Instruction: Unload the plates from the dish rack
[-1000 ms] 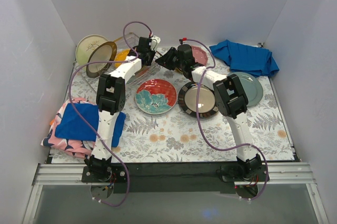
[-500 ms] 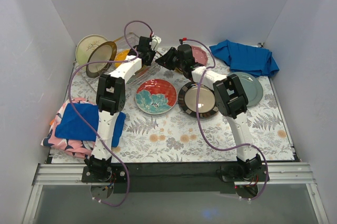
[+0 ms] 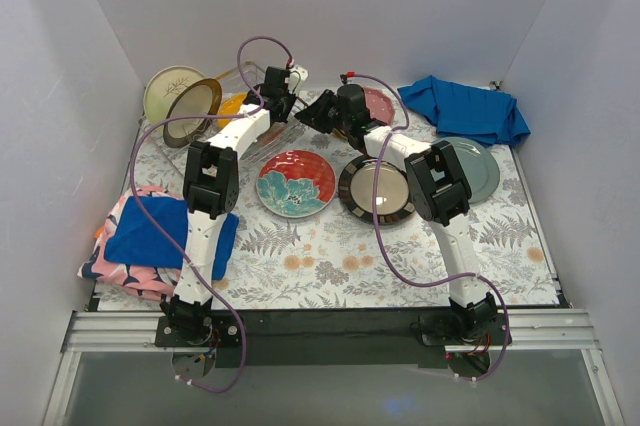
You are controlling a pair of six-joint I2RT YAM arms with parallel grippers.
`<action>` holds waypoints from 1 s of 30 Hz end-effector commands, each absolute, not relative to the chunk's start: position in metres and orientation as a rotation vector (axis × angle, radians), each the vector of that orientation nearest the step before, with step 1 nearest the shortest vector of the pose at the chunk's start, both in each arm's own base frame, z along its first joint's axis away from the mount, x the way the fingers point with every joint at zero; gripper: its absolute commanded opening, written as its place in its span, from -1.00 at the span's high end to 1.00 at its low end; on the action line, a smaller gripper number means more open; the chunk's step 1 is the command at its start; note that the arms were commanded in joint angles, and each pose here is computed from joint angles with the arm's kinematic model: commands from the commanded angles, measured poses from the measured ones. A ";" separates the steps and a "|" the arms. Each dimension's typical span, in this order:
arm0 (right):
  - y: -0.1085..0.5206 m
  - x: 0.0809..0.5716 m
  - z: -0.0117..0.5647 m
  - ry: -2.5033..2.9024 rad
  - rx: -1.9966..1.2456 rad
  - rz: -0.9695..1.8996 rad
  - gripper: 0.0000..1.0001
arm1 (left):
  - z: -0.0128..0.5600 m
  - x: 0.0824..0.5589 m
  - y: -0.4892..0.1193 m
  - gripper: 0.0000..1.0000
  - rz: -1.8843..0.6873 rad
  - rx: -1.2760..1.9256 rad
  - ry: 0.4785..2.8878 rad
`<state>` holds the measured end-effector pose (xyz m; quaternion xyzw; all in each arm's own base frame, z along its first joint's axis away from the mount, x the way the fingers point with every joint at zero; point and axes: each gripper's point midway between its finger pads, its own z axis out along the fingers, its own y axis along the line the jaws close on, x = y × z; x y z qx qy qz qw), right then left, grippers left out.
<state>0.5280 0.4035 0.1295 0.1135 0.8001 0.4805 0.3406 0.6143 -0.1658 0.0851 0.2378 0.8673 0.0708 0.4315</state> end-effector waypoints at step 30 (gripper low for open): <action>0.384 0.542 0.095 2.134 0.259 1.117 0.97 | 0.236 0.623 -0.130 1.00 0.301 0.451 1.934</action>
